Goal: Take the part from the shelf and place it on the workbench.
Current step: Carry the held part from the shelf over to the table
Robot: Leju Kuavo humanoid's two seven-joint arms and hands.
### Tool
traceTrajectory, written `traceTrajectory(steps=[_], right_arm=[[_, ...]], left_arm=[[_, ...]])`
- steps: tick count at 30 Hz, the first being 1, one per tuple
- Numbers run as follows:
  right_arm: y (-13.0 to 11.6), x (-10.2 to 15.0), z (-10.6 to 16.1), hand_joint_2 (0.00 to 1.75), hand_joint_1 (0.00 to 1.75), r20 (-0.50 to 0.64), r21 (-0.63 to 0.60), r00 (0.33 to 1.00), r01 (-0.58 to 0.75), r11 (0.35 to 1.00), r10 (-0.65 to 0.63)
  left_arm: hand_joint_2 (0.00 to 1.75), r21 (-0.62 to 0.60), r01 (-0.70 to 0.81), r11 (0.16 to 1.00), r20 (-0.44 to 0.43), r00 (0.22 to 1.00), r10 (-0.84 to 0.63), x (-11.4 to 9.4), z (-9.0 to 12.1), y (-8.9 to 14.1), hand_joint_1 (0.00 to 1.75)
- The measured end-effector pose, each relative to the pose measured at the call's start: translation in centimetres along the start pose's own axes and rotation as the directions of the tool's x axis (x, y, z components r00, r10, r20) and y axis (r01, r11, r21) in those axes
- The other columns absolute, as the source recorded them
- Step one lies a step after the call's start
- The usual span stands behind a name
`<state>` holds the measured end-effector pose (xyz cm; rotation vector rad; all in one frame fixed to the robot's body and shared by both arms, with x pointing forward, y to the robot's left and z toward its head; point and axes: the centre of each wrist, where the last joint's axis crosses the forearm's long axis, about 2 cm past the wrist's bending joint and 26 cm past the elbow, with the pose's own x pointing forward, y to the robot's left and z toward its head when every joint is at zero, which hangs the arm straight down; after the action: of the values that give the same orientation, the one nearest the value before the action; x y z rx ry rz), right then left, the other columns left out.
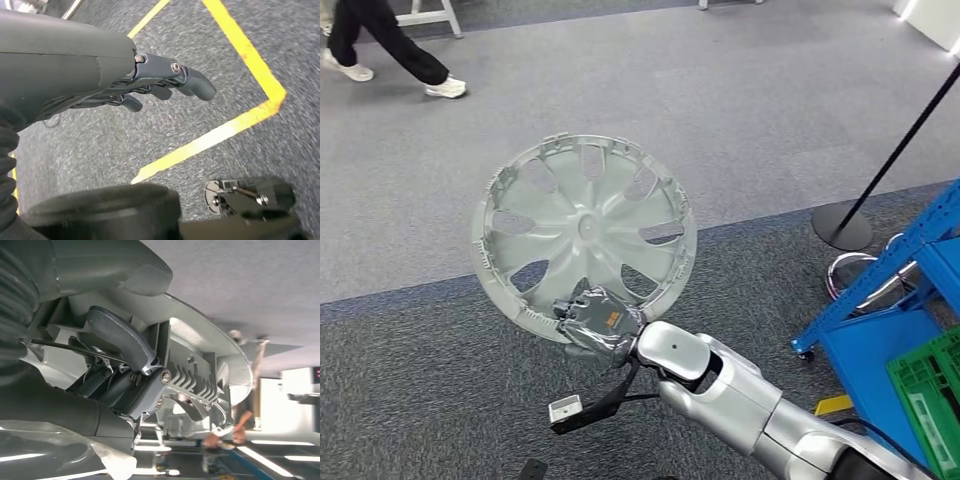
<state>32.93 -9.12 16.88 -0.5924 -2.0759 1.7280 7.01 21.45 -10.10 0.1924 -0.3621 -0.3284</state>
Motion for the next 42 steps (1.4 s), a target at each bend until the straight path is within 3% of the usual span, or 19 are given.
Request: traceTrajectory(steps=[19, 42], right_arm=[[-0.1, -0.1, 0.0, 1.75, 1.75, 0.006, -0.002, 1.000, -0.019, 1.000, 0.019], [-0.4, 0.5, -0.2, 1.75, 1.75, 0.063, -0.049, 0.997, -0.051, 0.998, 0.054]], left_arm=[[1.75, 0.078, 0.072, 0.994, 0.063, 0.995, -0.077, 0.8, -0.1, 0.3, 0.00], [1.75, 0.053, 0.112, 0.992, 0.071, 0.991, -0.115, 1.2, -0.1, 0.0, 0.00]])
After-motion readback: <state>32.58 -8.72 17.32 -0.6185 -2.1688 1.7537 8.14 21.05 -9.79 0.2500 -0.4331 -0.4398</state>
